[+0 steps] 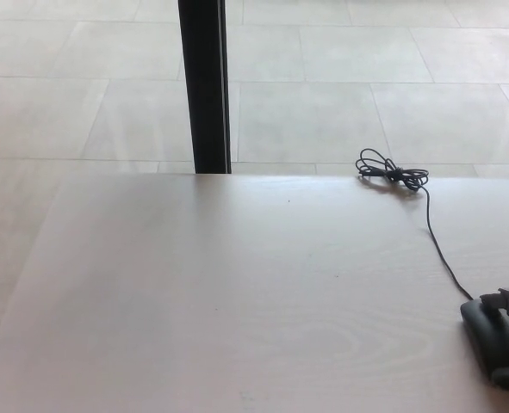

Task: The robot uses its right fingers to click on the left button of the black mouse placed on the table.

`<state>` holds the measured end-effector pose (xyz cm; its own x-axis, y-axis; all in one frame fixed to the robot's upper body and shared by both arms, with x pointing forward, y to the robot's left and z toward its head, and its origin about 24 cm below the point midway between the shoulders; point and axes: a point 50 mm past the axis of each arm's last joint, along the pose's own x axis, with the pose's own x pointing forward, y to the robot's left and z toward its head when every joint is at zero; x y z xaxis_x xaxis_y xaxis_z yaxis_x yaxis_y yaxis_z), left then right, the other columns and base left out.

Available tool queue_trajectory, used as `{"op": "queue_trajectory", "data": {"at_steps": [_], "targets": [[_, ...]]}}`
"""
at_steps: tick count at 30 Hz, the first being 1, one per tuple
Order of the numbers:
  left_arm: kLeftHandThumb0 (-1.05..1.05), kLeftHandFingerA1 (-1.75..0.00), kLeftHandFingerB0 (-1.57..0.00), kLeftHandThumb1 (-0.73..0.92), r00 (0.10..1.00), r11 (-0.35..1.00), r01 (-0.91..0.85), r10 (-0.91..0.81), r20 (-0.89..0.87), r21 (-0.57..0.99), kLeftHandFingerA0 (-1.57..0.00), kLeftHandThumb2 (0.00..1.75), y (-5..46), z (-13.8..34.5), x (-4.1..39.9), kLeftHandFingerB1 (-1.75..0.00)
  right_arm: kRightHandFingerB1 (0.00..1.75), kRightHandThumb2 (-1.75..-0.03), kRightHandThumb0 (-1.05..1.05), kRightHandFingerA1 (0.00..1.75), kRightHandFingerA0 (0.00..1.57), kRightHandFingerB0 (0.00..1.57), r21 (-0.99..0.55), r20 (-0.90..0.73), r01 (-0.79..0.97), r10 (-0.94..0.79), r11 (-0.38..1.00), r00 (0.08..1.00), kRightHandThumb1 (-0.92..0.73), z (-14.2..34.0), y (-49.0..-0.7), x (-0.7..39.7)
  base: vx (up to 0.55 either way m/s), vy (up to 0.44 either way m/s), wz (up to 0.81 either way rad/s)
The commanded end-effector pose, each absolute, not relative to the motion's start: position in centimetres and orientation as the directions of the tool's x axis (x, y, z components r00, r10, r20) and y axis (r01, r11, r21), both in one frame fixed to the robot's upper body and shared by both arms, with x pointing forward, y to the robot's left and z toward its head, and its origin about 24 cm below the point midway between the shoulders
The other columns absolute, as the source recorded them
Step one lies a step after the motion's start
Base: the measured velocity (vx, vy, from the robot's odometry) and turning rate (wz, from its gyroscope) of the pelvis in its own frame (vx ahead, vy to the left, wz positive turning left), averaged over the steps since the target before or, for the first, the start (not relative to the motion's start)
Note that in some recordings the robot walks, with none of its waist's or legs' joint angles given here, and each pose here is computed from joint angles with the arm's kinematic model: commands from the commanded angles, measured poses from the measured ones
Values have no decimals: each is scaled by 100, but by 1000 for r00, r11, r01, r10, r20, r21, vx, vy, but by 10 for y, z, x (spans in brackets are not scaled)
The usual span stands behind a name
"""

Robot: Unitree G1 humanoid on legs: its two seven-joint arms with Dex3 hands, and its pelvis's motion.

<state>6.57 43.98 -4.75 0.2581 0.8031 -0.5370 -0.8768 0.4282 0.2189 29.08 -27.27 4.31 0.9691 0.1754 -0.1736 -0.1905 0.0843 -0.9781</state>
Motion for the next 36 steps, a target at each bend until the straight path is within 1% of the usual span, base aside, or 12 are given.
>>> {"op": "queue_trajectory", "data": {"at_steps": [1, 4, 9, 12, 13, 14, 15, 21, 22, 23, 31, 36], "targets": [[-60, -69, -61, 57, 260, 409, -886, 828, -497, 217, -82, 57, 447, -39, 66, -53, 37, -63, -63, 42, 29, 48, -973, -216, -229, 206, 41, 954, -76, 38, -266, 290, 0, 0, 0], [-64, -70, -54, 44, 259, 408, -887, 828, -497, 217, -73, 85, 448, -37, 67, -62, 36, -63, -63, 42, 28, 47, -970, -233, -242, 200, 23, 952, -78, 36, -267, 290, 0, 0, 0], [-60, -64, -55, 57, 267, 412, -887, 826, -496, 210, -79, 57, 449, -35, 71, -51, 37, -64, -68, 42, 27, 48, -963, -256, -267, 214, 27, 943, -80, 29, -266, 283, 0, 0, 0], [-62, -70, -53, 44, 271, 424, -877, 826, -493, 227, -74, 85, 449, -35, 71, -61, 37, -65, -72, 43, 27, 47, -959, -272, -284, 230, 17, 934, -82, 25, -263, 281, 0, 0, 0], [-61, -59, -56, 58, 272, 427, -874, 827, -493, 233, -76, 57, 450, -35, 71, -50, 37, -65, -70, 43, 27, 47, -956, -285, -293, 234, -2, 929, -82, 23, -261, 280, 0, 0, 0], [-64, -71, -50, 44, 276, 428, -874, 827, -490, 231, -74, 85, 449, -35, 71, -61, 37, -65, -70, 43, 25, 46, -951, -307, -309, 238, -29, 922, -83, 21, -261, 278, 0, 0, 0], [-63, -63, -56, 58, 276, 429, -873, 828, -489, 233, -80, 57, 449, -35, 71, -51, 37, -65, -69, 43, 25, 46, -947, -319, -321, 240, -34, 917, -82, 20, -260, 278, 0, 0, 0], [-65, -62, -59, 58, 272, 424, -875, 830, -486, 235, -77, 58, 450, -34, 73, -52, 37, -63, -64, 44, 26, 47, -943, -329, -333, 240, -28, 913, -78, 16, -257, 275, 0, 0, 0], [-67, -69, -50, 45, 280, 435, -866, 830, -482, 246, -72, 87, 450, -34, 73, -60, 37, -64, -66, 44, 26, 46, -940, -339, -340, 225, -34, 914, -79, 14, -258, 273, 0, 0, 0], [-66, -61, -55, 59, 278, 434, -866, 832, -480, 250, -79, 58, 450, -33, 73, -49, 37, -64, -65, 44, 27, 47, -940, -339, -340, 222, -34, 914, -79, 13, -258, 272, 0, 0, 0], [-69, -68, -49, 44, 285, 423, -882, 830, -479, 208, -71, 86, 452, -30, 81, -59, 37, -64, -66, 44, 25, 47, -934, -356, -353, 194, -50, 914, -80, 2, -264, 266, 0, 0, 0], [-61, -64, -56, 58, 279, 407, -893, 835, -475, 190, -80, 57, 452, -30, 81, -50, 38, -64, -67, 47, 25, 48, -923, -383, -380, 196, -56, 903, -80, -8, -265, 258, 0, 0, 0]]}}
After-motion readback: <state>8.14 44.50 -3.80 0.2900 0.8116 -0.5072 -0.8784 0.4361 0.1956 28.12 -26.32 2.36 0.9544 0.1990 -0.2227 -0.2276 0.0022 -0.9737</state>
